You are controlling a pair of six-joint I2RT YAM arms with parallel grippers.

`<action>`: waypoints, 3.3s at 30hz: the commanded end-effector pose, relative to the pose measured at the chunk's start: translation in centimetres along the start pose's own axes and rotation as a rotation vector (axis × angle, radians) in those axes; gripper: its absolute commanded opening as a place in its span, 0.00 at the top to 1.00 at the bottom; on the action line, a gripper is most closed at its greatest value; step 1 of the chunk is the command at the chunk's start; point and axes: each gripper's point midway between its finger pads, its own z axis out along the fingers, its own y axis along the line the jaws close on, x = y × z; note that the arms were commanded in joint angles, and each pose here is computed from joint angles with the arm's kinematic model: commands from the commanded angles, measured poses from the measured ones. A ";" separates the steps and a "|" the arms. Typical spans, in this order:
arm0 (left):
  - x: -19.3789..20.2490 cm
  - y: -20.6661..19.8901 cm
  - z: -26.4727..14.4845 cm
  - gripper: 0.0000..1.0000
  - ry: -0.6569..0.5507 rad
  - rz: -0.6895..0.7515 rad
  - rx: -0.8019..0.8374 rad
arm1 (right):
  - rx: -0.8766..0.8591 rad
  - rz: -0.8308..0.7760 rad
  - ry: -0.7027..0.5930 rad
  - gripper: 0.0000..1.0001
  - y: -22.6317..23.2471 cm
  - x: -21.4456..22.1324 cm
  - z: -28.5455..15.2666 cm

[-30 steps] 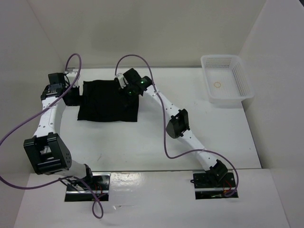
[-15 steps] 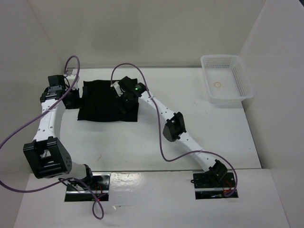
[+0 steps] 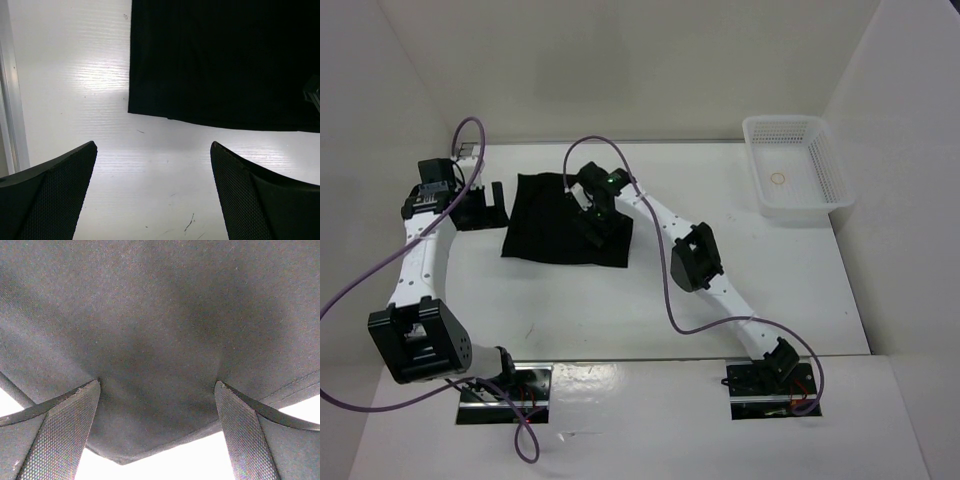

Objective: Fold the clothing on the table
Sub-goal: Flatten the skirt out

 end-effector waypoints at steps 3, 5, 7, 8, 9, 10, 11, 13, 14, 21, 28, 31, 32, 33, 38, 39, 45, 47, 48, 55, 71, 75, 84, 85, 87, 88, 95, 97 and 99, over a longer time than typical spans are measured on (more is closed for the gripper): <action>-0.5 -0.5 -1.6 0.00 -0.040 0.009 -0.016 | -0.054 0.036 0.190 0.00 0.3 6.3 -1.1; -0.1 -0.8 -1.3 0.00 -0.028 0.015 -0.009 | 0.020 0.011 0.023 0.00 -0.3 3.6 -3.5; -0.3 -0.9 -1.6 0.00 -0.037 0.016 -0.009 | 0.087 -0.013 0.075 0.00 -0.6 7.1 -3.1; -0.3 -1.2 -1.6 0.00 -0.036 0.024 -0.002 | 0.107 -0.014 0.021 0.00 -0.8 6.3 -4.8; -0.1 -1.2 -1.3 0.00 -0.027 0.023 -0.002 | 0.101 -0.014 0.058 0.00 -0.5 8.1 -4.4; -0.1 -1.6 -1.2 0.00 -0.026 0.031 0.005 | 0.100 -0.014 0.063 0.00 -0.4 8.7 -4.6; 0.0 -1.5 -1.0 0.00 -0.017 0.029 0.006 | 0.104 -0.014 0.042 0.00 -0.4 8.6 -5.6; -0.2 -2.5 -0.8 0.00 -0.016 0.041 0.025 | 0.113 -0.014 0.067 0.00 -0.3 10.6 -5.2; -0.2 -2.9 -0.8 0.00 -0.015 0.036 0.031 | 0.124 -0.014 0.076 0.00 -0.4 11.5 -5.4; 0.4 -5.3 0.7 0.00 0.026 0.144 -0.009 | 0.117 -0.014 0.128 0.00 0.3 15.3 -6.0; 2.4 -9.8 3.8 0.00 0.104 0.281 0.022 | 0.112 0.004 0.161 0.00 0.8 17.7 -6.7; 1.8 -11.2 5.4 0.00 0.088 0.344 0.038 | 0.113 0.004 0.157 0.00 0.9 18.1 -7.2; 1.4 -11.7 5.7 0.00 0.076 0.360 0.045 | 0.111 0.004 0.169 0.00 1.0 18.6 -7.1; 0.9 -12.0 6.0 0.00 0.063 0.367 0.041 | 0.113 0.004 0.156 0.00 1.0 18.3 -7.5; 0.3 -14.2 8.9 0.00 0.045 0.447 0.047 | 0.108 0.005 0.133 0.00 1.1 17.8 -8.1; 0.6 -14.9 9.5 0.00 0.048 0.459 0.056 | 0.106 0.005 0.142 0.00 1.1 18.2 -8.0; 1.7 -19.4 11.6 0.00 0.080 0.480 0.218 | 0.111 0.025 0.152 0.00 0.5 18.9 -8.1; 2.2 -19.9 11.9 0.00 0.097 0.479 0.252 | 0.107 0.034 0.141 0.00 0.3 18.7 -8.4; 2.5 -20.3 12.2 0.00 0.099 0.486 0.257 | 0.110 0.044 0.141 0.00 -0.1 18.8 -8.5; 5.0 -21.1 14.3 0.00 0.200 0.462 0.289 | 0.102 0.076 0.139 0.00 -0.9 19.1 -8.9; 12.0 -19.3 14.9 0.00 0.484 0.432 0.254 | 0.162 0.157 0.137 0.00 -4.9 19.0 -8.6; 12.3 -18.7 13.7 0.00 0.492 0.444 0.244 | 0.205 0.193 0.142 0.00 -8.0 18.8 -8.1; 14.6 -20.5 9.5 0.00 0.545 0.548 0.348 | 0.299 0.240 0.081 0.00 -14.7 13.4 -6.1; 14.9 -21.1 9.3 0.00 0.549 0.551 0.371 | 0.303 0.240 0.071 0.00 -15.0 12.8 -5.9; 15.9 -21.7 8.4 0.00 0.577 0.599 0.416 | 0.317 0.240 0.057 0.00 -16.0 11.3 -5.2; 16.2 -22.4 8.0 0.00 0.583 0.598 0.450 | 0.331 0.231 0.047 0.00 -16.2 10.5 -4.9; 18.5 -25.5 5.3 0.00 0.621 0.674 0.609 | 0.362 0.231 -0.034 0.00 -18.8 4.3 -2.5; 19.2 -26.2 4.7 0.00 0.631 0.715 0.649 | 0.331 0.239 -0.011 0.00 -18.5 4.2 -2.0; 20.1 -26.6 4.4 0.00 0.654 0.726 0.683 | 0.348 0.208 -0.085 0.00 -18.8 1.7 -2.2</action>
